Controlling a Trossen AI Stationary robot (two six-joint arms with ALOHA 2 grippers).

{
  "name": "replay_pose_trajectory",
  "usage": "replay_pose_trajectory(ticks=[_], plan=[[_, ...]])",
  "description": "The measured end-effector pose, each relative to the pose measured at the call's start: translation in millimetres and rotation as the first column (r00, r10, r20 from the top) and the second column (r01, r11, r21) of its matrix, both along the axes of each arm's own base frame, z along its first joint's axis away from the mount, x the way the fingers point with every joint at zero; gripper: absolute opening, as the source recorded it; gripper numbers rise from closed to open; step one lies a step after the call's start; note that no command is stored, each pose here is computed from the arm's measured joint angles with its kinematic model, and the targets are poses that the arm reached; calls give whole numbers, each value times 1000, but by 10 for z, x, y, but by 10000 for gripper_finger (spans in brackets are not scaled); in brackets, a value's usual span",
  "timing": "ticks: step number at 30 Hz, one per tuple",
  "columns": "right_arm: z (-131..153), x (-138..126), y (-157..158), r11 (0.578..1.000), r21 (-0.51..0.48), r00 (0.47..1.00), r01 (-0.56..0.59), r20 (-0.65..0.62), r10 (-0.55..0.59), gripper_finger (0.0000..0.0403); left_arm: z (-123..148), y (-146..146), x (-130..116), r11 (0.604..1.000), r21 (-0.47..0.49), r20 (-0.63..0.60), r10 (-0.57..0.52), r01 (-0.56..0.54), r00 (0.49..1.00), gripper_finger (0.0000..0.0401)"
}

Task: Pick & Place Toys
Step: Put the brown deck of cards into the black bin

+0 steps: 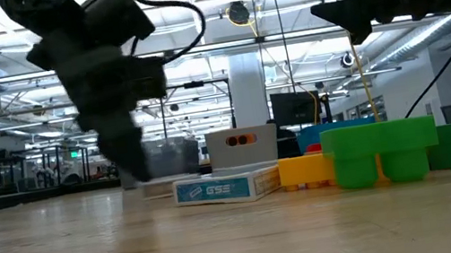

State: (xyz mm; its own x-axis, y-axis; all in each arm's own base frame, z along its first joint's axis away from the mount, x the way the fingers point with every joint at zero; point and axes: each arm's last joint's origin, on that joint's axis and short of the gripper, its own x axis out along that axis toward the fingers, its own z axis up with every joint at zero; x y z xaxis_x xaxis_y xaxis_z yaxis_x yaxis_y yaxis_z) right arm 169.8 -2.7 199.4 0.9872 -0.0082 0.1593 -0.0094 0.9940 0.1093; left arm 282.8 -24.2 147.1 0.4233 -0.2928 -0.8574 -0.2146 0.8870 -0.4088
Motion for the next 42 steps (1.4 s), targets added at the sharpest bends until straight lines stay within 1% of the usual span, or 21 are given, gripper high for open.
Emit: replay_pose_trajectory(ticks=[1, 3, 5, 7, 9, 10, 11, 13, 14, 18, 21, 24, 26, 29, 30, 32, 34, 36, 38, 42], plan=[[-2, 0, 0, 1000, 0, 1000, 0, -2, 0, 196, 40, -9, -38, 1000, -27, -10, -15, 15, 1000, 289], [-2, 0, 0, 1000, 0, 1000, 0, -2, 0, 196, 136, -13, -124, 998, -49, -22, -36, 35, 999, 289], [-2, 1, 0, 1000, 0, 1000, 0, -3, 0, 196, 285, 1, -212, 999, -40, -19, -14, 13, 1000, 289], [-6, 1, 0, 1000, 0, 1000, 0, -7, 0, 196, 441, 32, -288, 999, 10, -4, 44, -44, 999, 289], [-11, 2, 0, 1000, 0, 1000, 0, -11, 0, 196, 545, 52, -368, 991, 56, 1, 123, -123, 992, 289], [-13, 2, 0, 1000, 0, 1000, 1, -13, -1, 196, 575, 45, -397, 983, 59, -2, 176, -175, 984, 289], [-13, 2, -1, 1000, 1, 1000, 3, -14, -3, 196, 606, 36, -409, 971, 40, 1, 236, -236, 972, 289], [-14, 2, -1, 1000, 1, 1000, 3, -15, -3, 196, 624, 12, -417, 947, -8, -23, 321, -321, 947, 289], [-14, 2, -1, 1000, 1, 1000, 3, -15, -3, 195, 618, -3, -423, 941, -15, -38, 338, -339, 940, 289], [-14, 3, -1, 1000, 1, 1000, 4, -15, -4, 193, 530, -84, -374, 920, 29, -49, 392, -391, 918, 289], [-14, 3, -2, 1000, 1, 1000, 4, -15, -4, 193, 455, -100, -353, 883, 32, -112, 469, -469, 876, 289], [-14, 3, -1, 1000, 1, 1000, 4, -15, -4, 192, 493, -90, -300, 846, 44, -161, 531, -532, 832, 289], [-16, 3, -2, 1000, 1, 1000, 4, -18, -4, 192, 572, -95, -234, 843, 48, -168, 536, -536, 827, 289], [-16, 3, -1, 1000, 11, 1000, 2, -17, -2, 192, 727, -165, -89, 873, 76, -135, 489, -483, 862, 289], [-17, 3, -1, 1000, 11, 1000, 2, -19, -2, 192, 772, -202, -39, 880, 105, -122, 475, -464, 872, 289], [-18, 3, -1, 1000, 11, 1000, 2, -20, -2, 192, 812, -271, 44, 880, 192, -132, 462, -435, 877, 289], [-20, 4, -1, 1000, 11, 1000, 2, -22, -2, 192, 788, -325, 103, 861, 291, -169, 475, -417, 863, 289], [-20, 4, -1, 1000, 11, 1000, 2, -22, -2, 192, 727, -360, 161, 842, 355, -193, 492, -407, 849, 289], [-20, 4, -1, 1000, 11, 1000, 2, -22, -2, 192, 656, -361, 220, 846, 351, -220, 491, -401, 843, 289], [-20, 4, -1, 1000, 12, 1000, 2, -22, -2, 192, 508, -294, 300, 877, 277, -307, 468, -392, 829, 290]])
